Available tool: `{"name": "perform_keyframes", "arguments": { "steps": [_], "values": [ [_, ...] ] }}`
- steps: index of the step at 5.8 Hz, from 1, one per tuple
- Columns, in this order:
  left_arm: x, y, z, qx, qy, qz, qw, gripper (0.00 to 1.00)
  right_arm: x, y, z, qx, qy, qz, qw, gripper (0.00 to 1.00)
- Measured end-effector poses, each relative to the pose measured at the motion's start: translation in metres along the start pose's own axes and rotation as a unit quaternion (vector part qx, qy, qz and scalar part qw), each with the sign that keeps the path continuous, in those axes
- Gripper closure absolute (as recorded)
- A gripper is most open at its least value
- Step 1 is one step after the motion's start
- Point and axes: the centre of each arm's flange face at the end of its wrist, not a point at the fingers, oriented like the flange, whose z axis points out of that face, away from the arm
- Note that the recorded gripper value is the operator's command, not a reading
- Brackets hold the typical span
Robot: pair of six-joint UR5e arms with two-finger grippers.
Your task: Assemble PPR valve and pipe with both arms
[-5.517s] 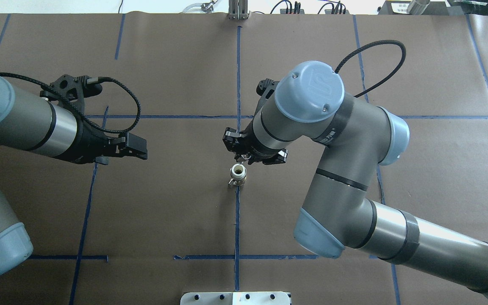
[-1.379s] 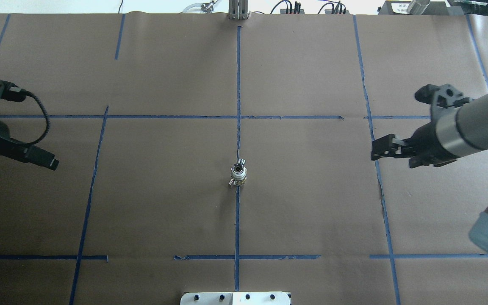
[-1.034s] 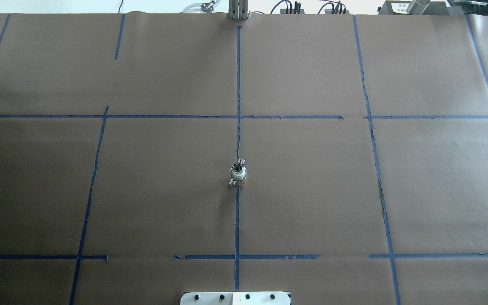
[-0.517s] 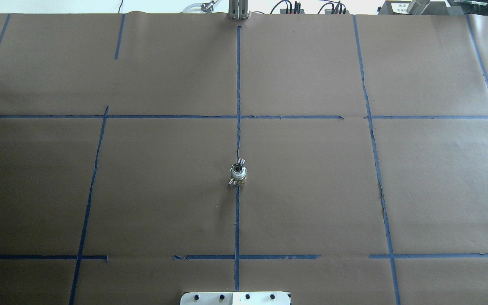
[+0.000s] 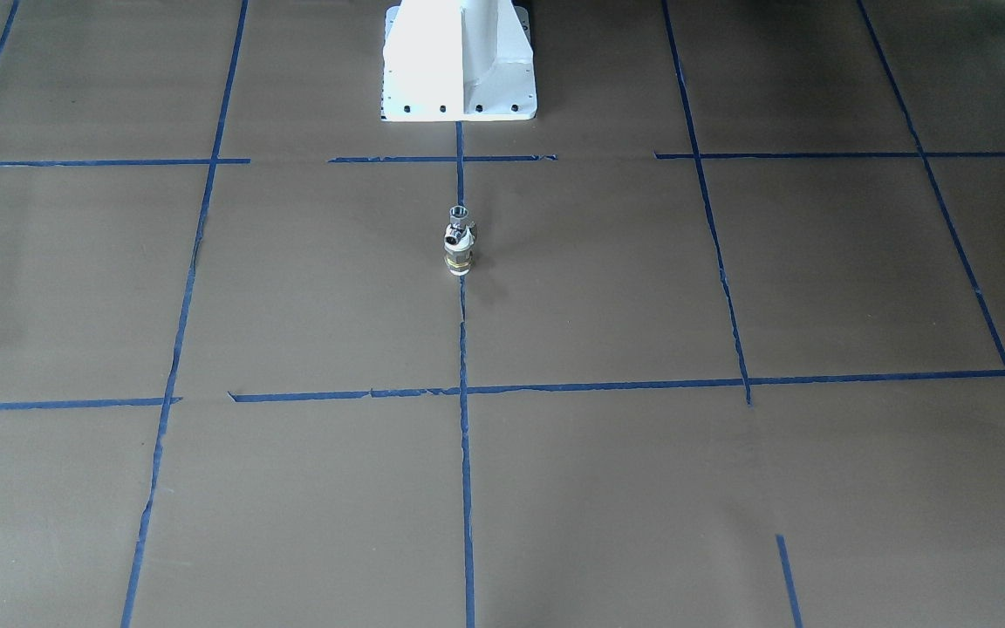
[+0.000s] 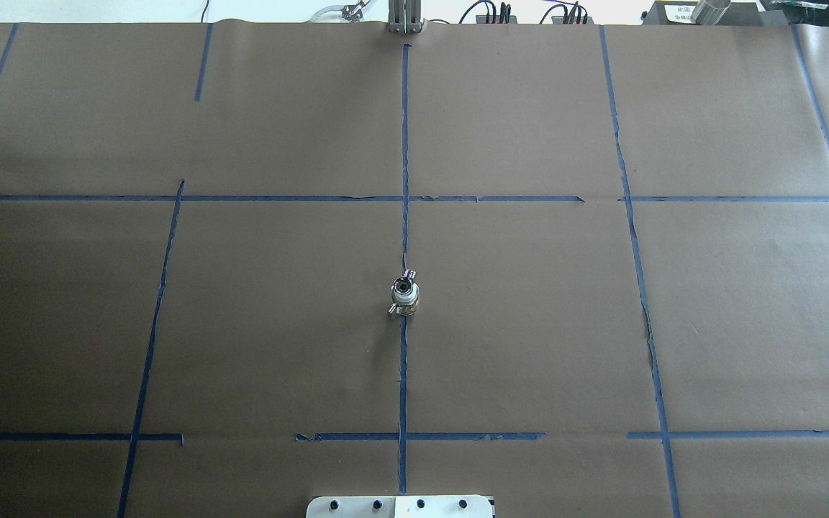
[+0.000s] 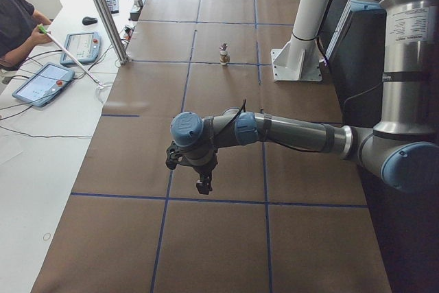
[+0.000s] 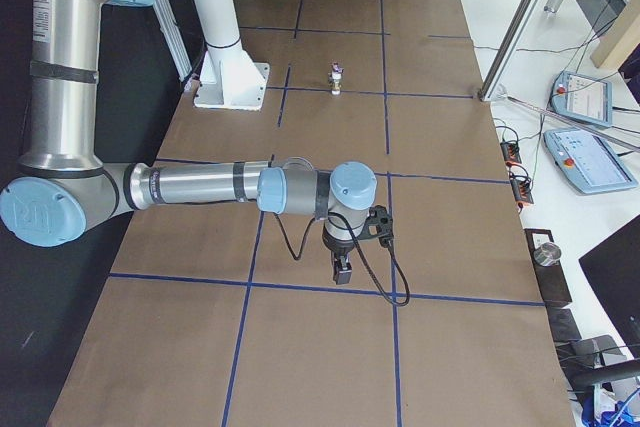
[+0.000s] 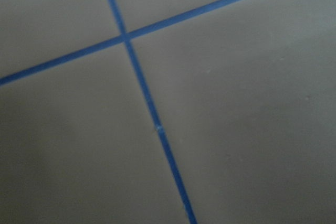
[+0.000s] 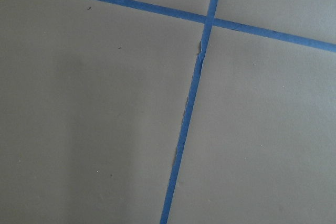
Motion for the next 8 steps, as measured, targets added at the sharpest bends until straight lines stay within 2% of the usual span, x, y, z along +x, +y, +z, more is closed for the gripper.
{"name": "perform_keyframes", "arguments": {
  "steps": [3, 8],
  "values": [
    [0.011, -0.005, -0.011, 0.015, -0.004, 0.012, 0.9998, 0.00, -0.002, 0.005, 0.002, 0.000, -0.014, 0.003, 0.9999, 0.00],
    [0.027, -0.004, -0.024, 0.027, -0.007, 0.016, 0.9995, 0.00, 0.010, 0.008, 0.017, -0.014, -0.015, 0.013, 0.9997, 0.00]
  ]
}}
